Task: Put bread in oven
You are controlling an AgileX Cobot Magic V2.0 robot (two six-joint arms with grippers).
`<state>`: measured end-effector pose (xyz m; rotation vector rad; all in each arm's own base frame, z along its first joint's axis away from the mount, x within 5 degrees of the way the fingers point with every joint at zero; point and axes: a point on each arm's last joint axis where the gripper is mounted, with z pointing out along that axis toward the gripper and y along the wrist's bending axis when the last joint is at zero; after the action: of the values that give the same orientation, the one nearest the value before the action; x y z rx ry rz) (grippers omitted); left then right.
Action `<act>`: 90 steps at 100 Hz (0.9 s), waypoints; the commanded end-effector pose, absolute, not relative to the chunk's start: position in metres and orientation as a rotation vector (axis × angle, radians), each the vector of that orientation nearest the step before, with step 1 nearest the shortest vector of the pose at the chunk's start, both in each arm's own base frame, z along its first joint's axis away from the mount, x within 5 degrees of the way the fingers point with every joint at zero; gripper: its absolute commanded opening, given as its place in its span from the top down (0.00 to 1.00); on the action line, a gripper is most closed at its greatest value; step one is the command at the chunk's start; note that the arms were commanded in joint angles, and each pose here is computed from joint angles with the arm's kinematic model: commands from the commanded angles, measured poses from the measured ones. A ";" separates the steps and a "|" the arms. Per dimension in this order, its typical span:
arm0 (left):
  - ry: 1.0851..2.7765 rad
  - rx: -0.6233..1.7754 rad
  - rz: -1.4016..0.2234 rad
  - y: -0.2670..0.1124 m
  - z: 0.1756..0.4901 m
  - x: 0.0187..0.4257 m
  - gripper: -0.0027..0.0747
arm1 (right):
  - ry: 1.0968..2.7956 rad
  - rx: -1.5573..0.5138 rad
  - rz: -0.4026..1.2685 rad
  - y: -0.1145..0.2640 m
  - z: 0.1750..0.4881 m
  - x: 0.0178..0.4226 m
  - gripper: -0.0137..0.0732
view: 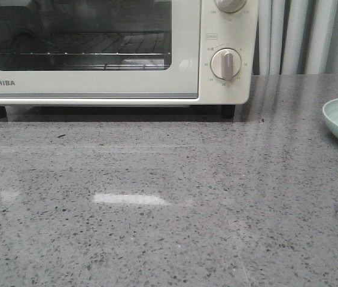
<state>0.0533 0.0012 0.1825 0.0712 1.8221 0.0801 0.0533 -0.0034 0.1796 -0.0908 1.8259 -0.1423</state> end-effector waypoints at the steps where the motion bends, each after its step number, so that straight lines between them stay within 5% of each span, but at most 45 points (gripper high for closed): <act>1: 1.761 0.060 0.056 0.000 0.181 0.053 0.99 | 1.786 -0.087 -0.147 -0.003 0.180 0.053 0.93; 30: 1.697 0.040 0.032 0.000 0.187 0.054 0.99 | 1.728 -0.086 -0.148 -0.003 0.185 0.054 0.93; 76: 1.303 -0.046 -0.024 0.002 0.222 0.052 0.99 | 0.777 -0.068 -0.156 0.002 0.264 0.028 0.93; 90: 1.227 -0.050 -0.019 0.003 0.229 0.050 0.99 | 0.769 -0.043 -0.093 0.002 0.264 0.028 0.93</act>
<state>0.0542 0.0016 0.2242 -0.0382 1.3598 -0.0106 0.0335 0.0016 0.2626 -0.0677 0.8478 -0.1383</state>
